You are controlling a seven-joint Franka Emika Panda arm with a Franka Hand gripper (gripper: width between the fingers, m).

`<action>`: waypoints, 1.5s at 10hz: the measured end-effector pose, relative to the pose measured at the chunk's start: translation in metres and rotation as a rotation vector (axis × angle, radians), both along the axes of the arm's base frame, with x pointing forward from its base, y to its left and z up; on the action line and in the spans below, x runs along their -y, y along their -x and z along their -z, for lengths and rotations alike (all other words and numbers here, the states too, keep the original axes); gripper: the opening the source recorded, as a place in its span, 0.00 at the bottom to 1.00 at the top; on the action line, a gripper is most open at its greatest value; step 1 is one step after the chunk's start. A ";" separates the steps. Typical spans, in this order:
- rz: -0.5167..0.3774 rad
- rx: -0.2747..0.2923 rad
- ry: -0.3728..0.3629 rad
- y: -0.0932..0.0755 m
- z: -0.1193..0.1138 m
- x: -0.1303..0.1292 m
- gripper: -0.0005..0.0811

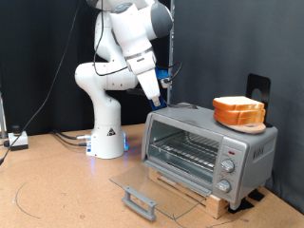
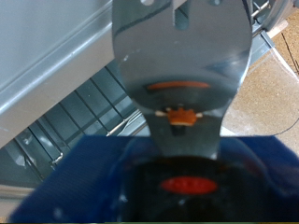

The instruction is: Make a piece of toast with the oven

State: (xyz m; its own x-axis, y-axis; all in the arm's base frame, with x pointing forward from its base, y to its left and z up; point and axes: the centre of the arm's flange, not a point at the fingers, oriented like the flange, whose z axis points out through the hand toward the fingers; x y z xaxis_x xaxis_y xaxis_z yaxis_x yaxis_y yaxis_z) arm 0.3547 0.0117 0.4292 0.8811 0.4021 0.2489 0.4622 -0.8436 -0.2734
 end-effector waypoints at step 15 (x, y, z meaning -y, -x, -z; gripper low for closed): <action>-0.011 0.028 0.038 -0.003 -0.002 -0.035 0.49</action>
State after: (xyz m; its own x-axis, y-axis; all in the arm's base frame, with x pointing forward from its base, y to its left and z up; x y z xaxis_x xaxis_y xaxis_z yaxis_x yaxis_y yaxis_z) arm 0.3580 0.0462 0.4316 0.8695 0.4210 0.2583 0.4784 -0.8480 -0.2282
